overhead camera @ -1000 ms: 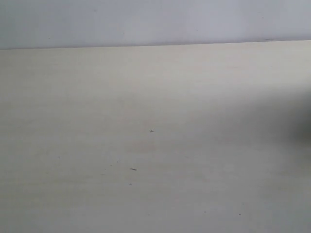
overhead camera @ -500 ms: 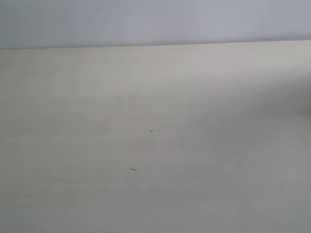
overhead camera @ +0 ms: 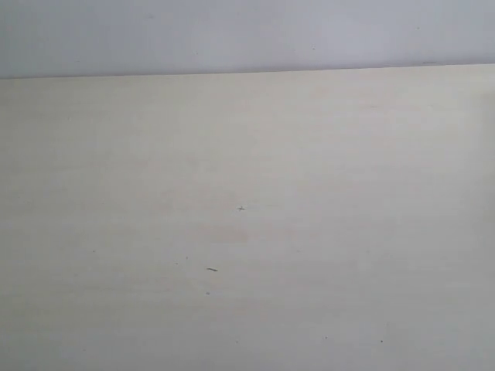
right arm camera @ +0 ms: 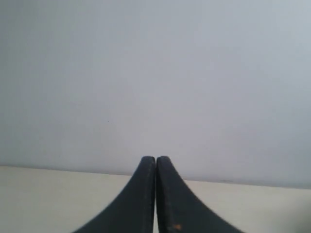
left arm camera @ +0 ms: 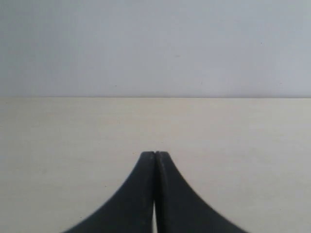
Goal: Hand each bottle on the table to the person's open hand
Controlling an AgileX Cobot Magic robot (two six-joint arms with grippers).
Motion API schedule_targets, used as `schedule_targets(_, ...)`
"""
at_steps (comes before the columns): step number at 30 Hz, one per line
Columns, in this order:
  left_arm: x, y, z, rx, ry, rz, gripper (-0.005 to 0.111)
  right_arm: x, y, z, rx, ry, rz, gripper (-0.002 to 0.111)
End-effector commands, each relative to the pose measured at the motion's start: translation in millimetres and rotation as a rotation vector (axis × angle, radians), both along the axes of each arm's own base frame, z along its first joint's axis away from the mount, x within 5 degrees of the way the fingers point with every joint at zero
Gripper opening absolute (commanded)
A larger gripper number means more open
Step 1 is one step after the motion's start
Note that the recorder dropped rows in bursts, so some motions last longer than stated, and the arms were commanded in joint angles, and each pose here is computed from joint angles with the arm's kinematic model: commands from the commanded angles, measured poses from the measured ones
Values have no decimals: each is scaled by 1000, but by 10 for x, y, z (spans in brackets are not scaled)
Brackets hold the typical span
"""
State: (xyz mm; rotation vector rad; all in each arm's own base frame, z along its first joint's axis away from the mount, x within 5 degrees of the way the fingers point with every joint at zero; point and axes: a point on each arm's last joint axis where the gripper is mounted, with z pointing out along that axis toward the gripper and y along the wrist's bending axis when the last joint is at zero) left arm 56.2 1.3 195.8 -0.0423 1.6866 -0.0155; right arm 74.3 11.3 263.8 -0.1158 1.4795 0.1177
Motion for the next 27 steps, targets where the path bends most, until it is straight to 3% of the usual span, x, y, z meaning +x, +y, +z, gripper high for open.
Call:
schedule_targets(1, -3, 0, -6, 2, -5, 0, 0, -36, -48, -284, 44, -38, -55, 1)
schedule_targets(7, -3, 0, -6, 2, -5, 0, 0, -124, -77, -412, 49, -72, -86, 1)
schedule_targets(17, -3, 0, -6, 2, -5, 0, 0, -180, -82, -569, 37, 74, -93, 1)
schedule_targets(24, -3, 0, -6, 2, -5, 0, 0, -179, -84, -581, 36, 87, -96, 1)
schedule_targets(27, -3, 0, -6, 2, -5, 0, 0, -179, -100, -592, 139, 107, -123, 1)
